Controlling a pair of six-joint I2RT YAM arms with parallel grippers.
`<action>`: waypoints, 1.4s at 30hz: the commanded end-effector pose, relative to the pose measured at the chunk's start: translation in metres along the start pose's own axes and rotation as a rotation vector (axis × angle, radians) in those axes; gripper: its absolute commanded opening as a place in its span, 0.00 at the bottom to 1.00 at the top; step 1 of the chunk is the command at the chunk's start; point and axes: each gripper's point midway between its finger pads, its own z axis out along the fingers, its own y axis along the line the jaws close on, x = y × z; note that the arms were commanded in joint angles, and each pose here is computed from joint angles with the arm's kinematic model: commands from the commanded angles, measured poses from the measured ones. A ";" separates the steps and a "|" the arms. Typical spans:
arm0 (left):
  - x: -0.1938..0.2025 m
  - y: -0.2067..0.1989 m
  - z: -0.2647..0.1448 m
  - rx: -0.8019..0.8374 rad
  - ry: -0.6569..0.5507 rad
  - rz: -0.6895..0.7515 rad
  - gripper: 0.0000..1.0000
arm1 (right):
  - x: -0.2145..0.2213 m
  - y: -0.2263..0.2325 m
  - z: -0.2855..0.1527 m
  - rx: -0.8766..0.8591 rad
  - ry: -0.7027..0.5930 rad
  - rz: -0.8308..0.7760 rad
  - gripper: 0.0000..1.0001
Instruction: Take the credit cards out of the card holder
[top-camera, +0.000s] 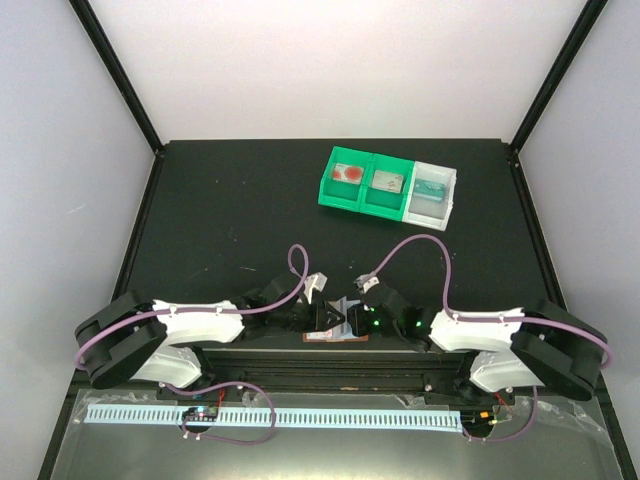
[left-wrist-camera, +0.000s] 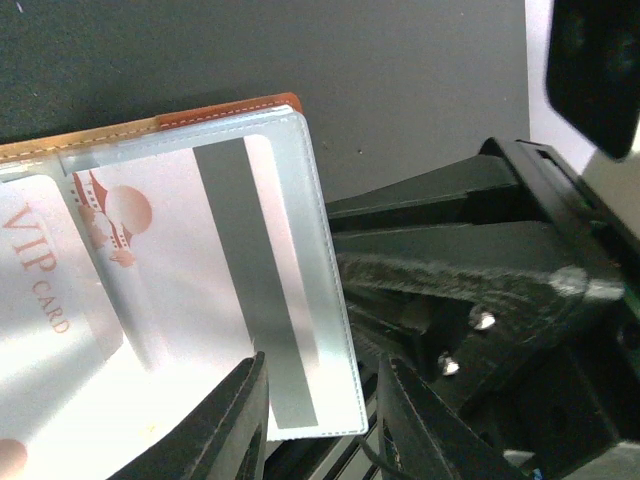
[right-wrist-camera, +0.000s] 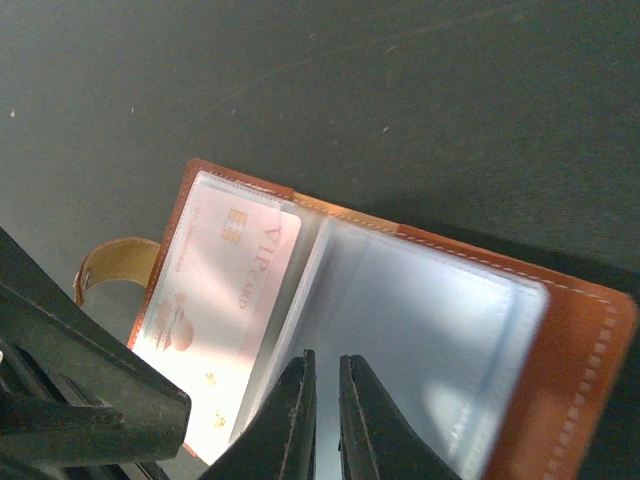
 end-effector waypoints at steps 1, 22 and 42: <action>-0.009 -0.020 0.002 0.040 -0.016 0.027 0.32 | -0.007 -0.021 -0.015 0.110 -0.056 0.012 0.11; -0.014 0.032 -0.006 -0.133 -0.108 -0.006 0.38 | -0.005 0.021 -0.016 -0.073 0.022 0.004 0.14; -0.008 0.047 0.010 -0.155 -0.066 0.000 0.36 | 0.038 -0.037 0.006 0.137 0.133 0.036 0.11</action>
